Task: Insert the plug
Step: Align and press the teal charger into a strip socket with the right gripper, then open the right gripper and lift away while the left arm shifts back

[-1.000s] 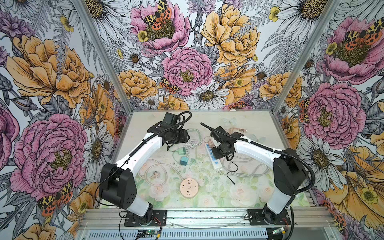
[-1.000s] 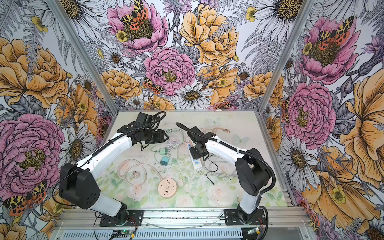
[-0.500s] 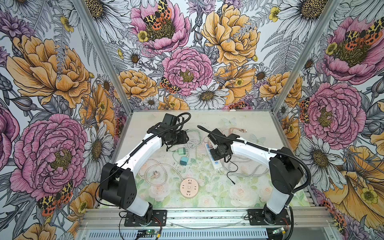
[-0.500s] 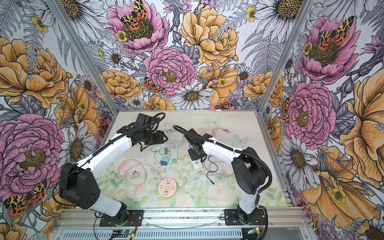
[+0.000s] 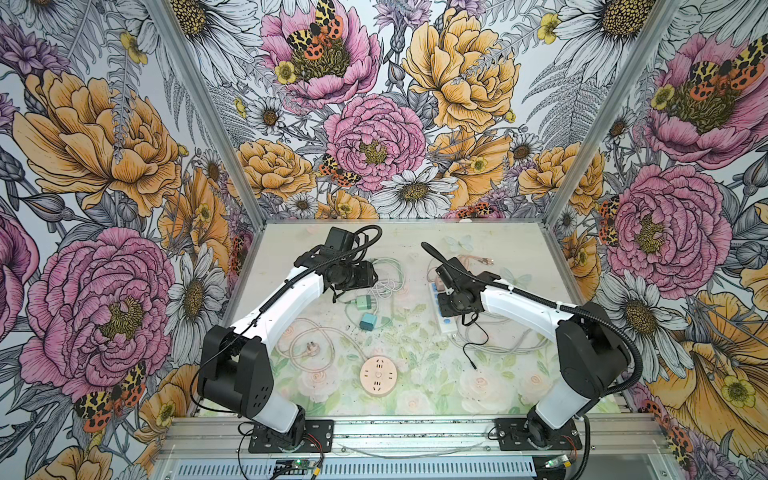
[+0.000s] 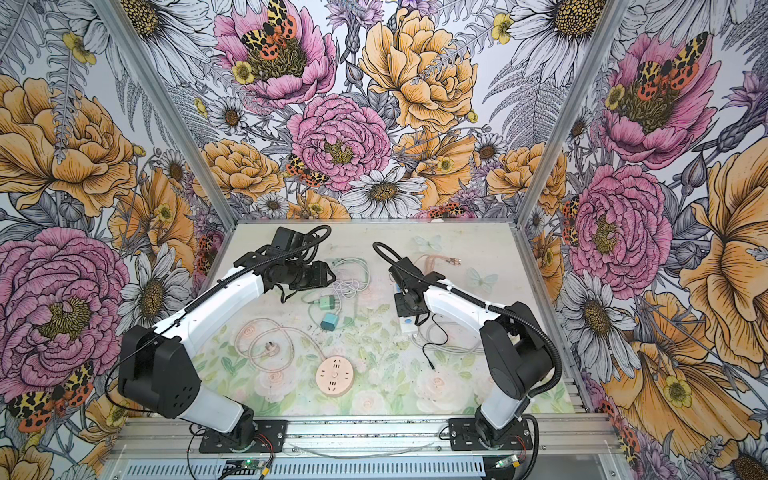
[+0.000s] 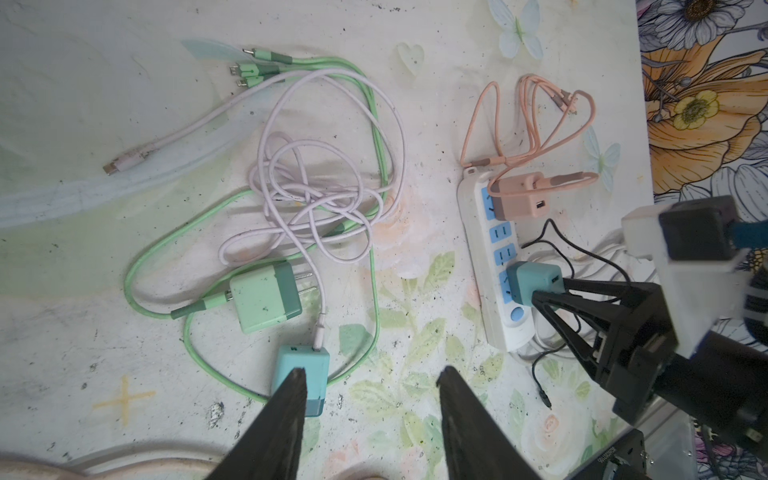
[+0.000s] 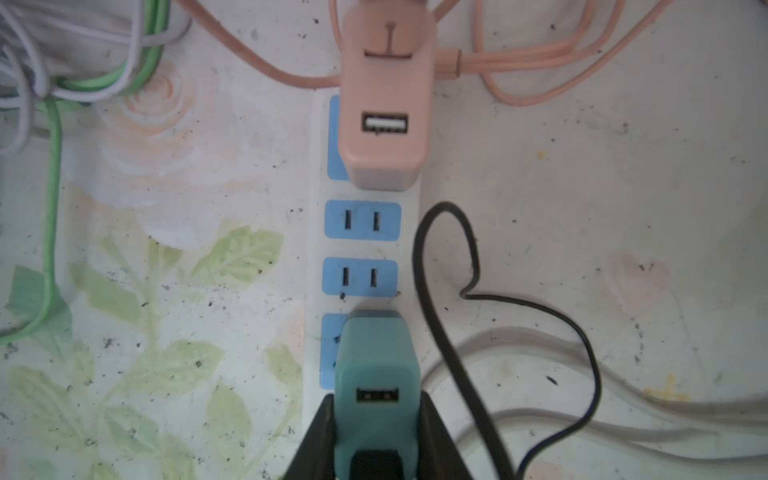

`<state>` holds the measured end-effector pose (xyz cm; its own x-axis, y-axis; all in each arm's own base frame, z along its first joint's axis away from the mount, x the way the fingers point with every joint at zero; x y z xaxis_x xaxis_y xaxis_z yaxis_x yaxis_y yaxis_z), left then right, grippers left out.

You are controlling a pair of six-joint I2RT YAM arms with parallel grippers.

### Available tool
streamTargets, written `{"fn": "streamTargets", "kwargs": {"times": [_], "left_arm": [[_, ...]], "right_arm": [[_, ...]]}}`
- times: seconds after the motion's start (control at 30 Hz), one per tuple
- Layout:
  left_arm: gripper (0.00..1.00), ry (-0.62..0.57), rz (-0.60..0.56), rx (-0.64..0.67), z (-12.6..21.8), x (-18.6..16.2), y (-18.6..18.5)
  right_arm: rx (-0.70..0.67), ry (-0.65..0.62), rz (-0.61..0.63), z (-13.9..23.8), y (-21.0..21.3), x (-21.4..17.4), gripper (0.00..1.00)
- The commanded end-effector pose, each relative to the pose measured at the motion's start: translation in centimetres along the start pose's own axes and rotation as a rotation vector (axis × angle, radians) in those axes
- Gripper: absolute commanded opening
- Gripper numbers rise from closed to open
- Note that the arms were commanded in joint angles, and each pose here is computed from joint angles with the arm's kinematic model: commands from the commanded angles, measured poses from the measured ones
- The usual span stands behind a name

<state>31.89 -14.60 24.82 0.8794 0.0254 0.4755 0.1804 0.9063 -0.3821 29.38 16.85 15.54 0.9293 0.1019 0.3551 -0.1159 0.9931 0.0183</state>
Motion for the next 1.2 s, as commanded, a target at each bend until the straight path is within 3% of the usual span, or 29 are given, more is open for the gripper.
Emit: {"fn": "streamTargets", "kwargs": {"times": [0.0,0.3,0.43,0.6,0.67,0.8,1.17], "left_arm": [[0.54,-0.018,-0.012,-0.019,0.5,-0.2,-0.2],[0.54,-0.003,-0.011,-0.008,0.0,-0.4,0.0],[0.54,-0.005,-0.011,0.006,0.0,-0.4,0.1],[0.54,-0.008,-0.011,-0.004,0.3,-0.4,-0.1],[0.55,-0.009,-0.01,-0.015,0.6,-0.6,-0.3],[0.58,-0.017,-0.025,0.029,1.1,-1.0,-0.5],[0.59,0.016,-0.02,0.155,0.5,-1.7,0.4]], "right_arm": [[-0.183,0.206,-0.005,-2.2,-3.1,-3.8,0.0],[-0.17,0.188,-0.013,-2.1,-3.2,-2.7,0.0],[-0.113,0.147,-0.027,-0.5,-2.8,-2.0,0.25],[-0.035,0.07,-0.048,2.4,-2.6,-1.4,0.45],[-0.004,0.049,-0.04,3.5,-2.5,-1.3,0.63],[0.032,0.028,-0.037,4.6,-2.4,-1.3,0.76],[0.094,0.002,-0.079,9.1,-3.7,-4.2,0.76]]}}
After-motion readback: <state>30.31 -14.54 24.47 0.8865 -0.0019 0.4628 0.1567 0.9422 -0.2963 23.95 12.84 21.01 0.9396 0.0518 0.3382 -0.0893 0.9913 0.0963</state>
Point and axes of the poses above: each gripper's point midway between its finger pads, its own z axis back along the fingers, its own y axis along the line the jaws close on, x = y × z, the point moved 9 cm from there along z, back along the fingers, and after that the axes turned 3 degrees about -z, right-handed, at the moved point
